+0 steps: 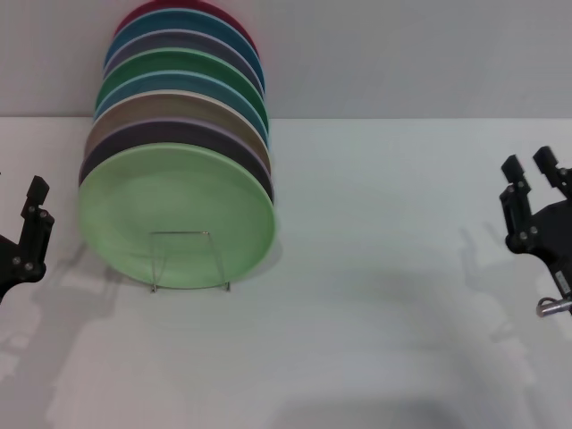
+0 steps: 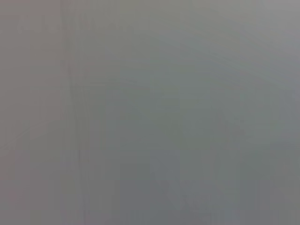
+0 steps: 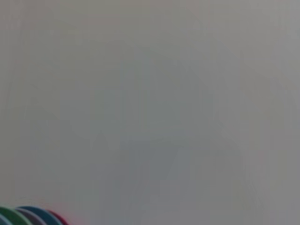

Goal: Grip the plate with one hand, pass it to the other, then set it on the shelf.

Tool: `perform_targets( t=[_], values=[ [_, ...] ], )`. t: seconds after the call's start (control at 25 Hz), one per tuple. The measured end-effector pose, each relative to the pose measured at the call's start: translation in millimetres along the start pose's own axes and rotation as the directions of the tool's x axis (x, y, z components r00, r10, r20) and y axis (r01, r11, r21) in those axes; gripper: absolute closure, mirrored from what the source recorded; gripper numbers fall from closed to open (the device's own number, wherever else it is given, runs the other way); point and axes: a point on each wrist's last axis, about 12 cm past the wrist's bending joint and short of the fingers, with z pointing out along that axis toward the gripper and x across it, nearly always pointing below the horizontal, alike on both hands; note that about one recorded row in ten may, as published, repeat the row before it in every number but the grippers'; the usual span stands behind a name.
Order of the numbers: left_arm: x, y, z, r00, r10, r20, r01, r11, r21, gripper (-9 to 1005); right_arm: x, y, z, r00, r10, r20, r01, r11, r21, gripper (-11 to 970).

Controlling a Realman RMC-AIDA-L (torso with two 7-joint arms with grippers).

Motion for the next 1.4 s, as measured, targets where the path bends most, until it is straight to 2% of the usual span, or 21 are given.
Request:
perform_targets(
  t=[0.24, 0.44, 0.64, 0.96, 1.16, 1.4],
  values=[
    [2, 2.7, 0, 0.997, -0.072, -0.019, 0.072, 0.997, -0.011, 474, -1, -6.1, 5, 1.000, -0.012, 0.012, 0.012, 1.000, 0.007, 640],
    [3, 2.1, 4, 0.997, -0.080, -0.023, 0.080, 0.997, -0.019, 417, -2, -10.1, 9, 1.000, -0.020, 0.022, 0.020, 1.000, 0.025, 639],
    [1, 1.5, 13, 0.994, -0.107, 0.001, 0.107, 0.992, -0.062, 213, -2, -16.5, 15, 0.999, -0.031, 0.029, 0.029, 0.998, 0.059, 622],
    [2, 4.8, 19, 0.985, -0.172, 0.007, 0.172, 0.978, -0.118, 186, 2, -25.1, 25, 1.000, -0.026, -0.011, 0.027, 0.992, 0.124, 595],
    [4, 5.3, 21, 0.985, -0.174, -0.002, 0.173, 0.978, -0.116, 186, 3, -22.4, 26, 1.000, 0.017, -0.015, -0.016, 0.995, 0.095, 578],
    [4, 5.6, 24, 0.985, -0.175, -0.001, 0.173, 0.978, -0.116, 186, 5, -33.7, 28, 0.996, 0.088, -0.023, -0.086, 0.994, 0.071, 558]
  ],
)
